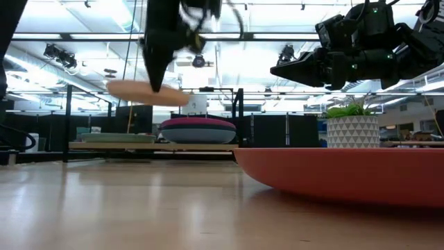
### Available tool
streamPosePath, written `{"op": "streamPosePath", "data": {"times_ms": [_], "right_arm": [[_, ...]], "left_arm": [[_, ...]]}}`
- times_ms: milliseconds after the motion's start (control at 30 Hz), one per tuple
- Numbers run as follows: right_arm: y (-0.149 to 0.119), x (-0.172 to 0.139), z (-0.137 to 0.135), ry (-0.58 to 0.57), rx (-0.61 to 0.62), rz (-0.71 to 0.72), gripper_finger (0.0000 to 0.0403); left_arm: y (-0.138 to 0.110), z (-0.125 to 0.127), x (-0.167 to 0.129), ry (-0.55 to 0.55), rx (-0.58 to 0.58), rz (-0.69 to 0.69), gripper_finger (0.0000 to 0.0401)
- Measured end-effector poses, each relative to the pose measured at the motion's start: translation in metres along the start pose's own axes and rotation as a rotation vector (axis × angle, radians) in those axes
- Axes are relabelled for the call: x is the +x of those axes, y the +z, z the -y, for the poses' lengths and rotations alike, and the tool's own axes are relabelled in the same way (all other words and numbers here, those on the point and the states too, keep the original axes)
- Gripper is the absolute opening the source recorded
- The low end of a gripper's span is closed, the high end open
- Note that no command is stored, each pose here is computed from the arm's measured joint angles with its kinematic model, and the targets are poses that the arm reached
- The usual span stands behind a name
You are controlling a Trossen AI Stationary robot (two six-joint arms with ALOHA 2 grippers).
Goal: Place and stack plates onto a shelf
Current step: Stack the light orange plate on top of the light blue plate on the shelf
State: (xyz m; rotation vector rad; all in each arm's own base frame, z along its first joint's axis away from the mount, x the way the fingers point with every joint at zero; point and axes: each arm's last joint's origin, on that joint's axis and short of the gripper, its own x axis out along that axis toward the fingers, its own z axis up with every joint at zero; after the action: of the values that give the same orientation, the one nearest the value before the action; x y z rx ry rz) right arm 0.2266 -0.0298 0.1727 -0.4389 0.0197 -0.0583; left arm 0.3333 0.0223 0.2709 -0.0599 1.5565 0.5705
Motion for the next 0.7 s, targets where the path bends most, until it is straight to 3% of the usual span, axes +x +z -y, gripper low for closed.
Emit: {"op": "streamPosePath", "data": {"times_ms": [133,400,533,700], "right_arm": [[-0.001,0.0,-0.001,0.005,0.004,-0.011,0.0081],[-0.002,0.0,-0.001,0.008,0.005,-0.016,0.0081],[-0.001,0.0,-0.001,0.008,0.01,-0.011,0.0081],[0.0,0.0,-0.001,0.007,0.021,-0.004,0.0081]], "left_arm": [[-0.004,-0.029,0.018,-0.004,0.001,-0.02,0.0016],[-0.04,-0.093,0.032,-0.108,-0.185,0.108,0.0016],[-0.053,-0.108,0.052,-0.16,-0.242,0.118,0.0016],[-0.064,-0.118,0.081,-0.144,-0.239,0.063,0.0017]]}}
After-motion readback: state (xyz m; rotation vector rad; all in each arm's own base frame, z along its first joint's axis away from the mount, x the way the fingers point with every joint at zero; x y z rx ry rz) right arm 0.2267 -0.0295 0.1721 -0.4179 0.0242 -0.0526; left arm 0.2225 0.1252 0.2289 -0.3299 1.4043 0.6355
